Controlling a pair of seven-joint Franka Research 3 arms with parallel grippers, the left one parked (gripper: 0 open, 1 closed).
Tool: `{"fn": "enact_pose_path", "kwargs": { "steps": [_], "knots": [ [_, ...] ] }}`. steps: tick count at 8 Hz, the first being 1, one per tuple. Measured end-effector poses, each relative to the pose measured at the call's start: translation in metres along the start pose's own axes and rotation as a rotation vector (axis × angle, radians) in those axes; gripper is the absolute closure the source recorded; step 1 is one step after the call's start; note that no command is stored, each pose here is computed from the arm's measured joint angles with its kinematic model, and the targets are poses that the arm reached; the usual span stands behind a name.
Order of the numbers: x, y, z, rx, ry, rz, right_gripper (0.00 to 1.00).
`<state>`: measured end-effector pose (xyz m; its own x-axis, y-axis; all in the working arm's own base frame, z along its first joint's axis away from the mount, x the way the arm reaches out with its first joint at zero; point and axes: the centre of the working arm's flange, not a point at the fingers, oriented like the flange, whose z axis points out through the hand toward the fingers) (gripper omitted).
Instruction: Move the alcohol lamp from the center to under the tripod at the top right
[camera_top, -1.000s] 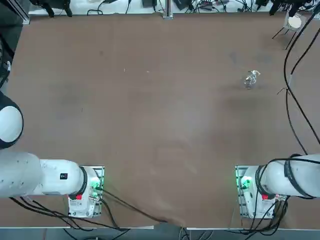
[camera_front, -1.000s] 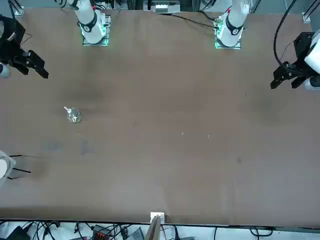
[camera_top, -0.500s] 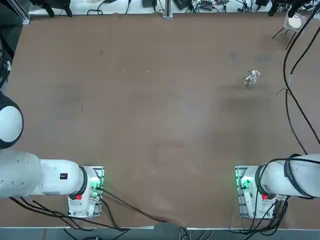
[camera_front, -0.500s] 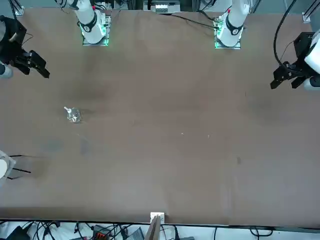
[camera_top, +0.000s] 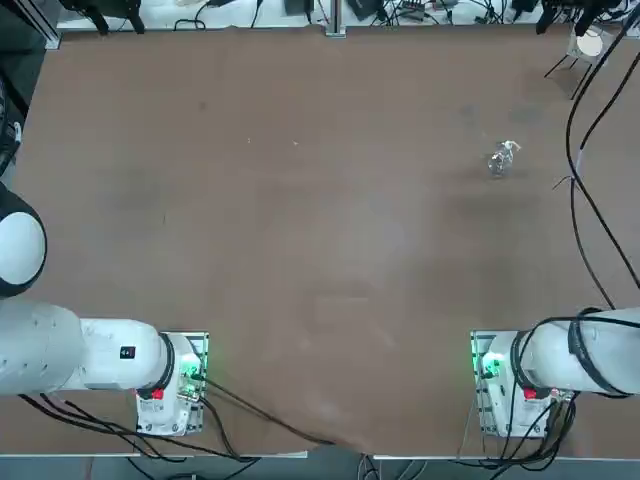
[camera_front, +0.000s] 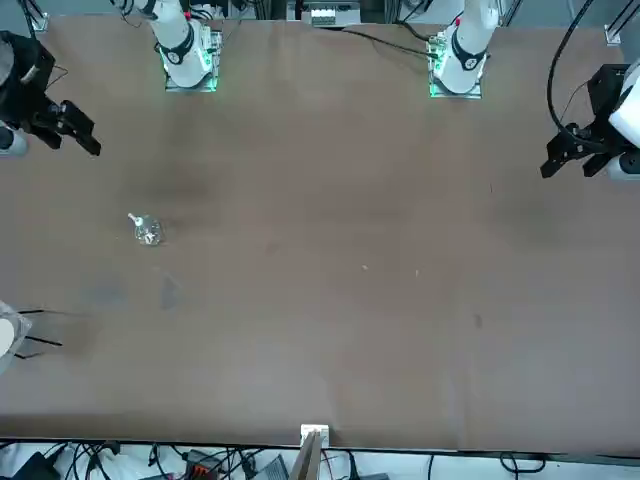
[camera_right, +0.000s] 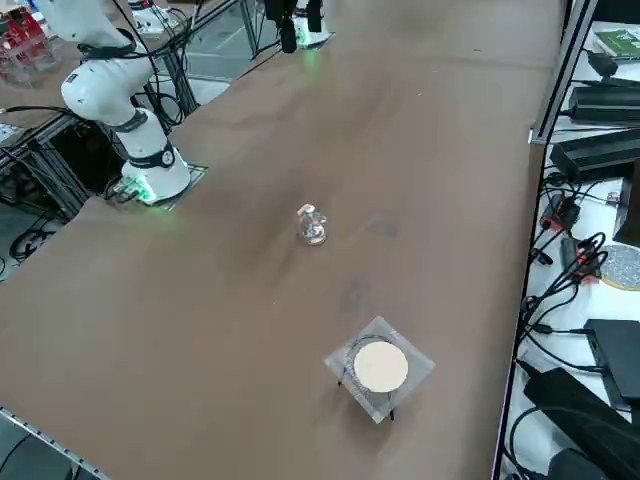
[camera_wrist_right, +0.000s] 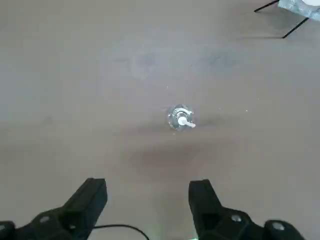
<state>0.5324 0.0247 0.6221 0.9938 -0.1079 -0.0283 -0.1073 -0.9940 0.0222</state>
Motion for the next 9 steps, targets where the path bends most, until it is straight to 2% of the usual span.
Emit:
{"fn": "enact_pose_path", "kwargs": {
  "steps": [4, 7, 9],
  "knots": [
    [0.027, -0.001, 0.071, -0.052, -0.066, -0.038, 0.00],
    [0.030, 0.008, 0.140, -0.044, -0.012, -0.074, 0.00],
    [0.027, 0.029, 0.194, -0.036, 0.038, -0.077, 0.00]
  ]
}}
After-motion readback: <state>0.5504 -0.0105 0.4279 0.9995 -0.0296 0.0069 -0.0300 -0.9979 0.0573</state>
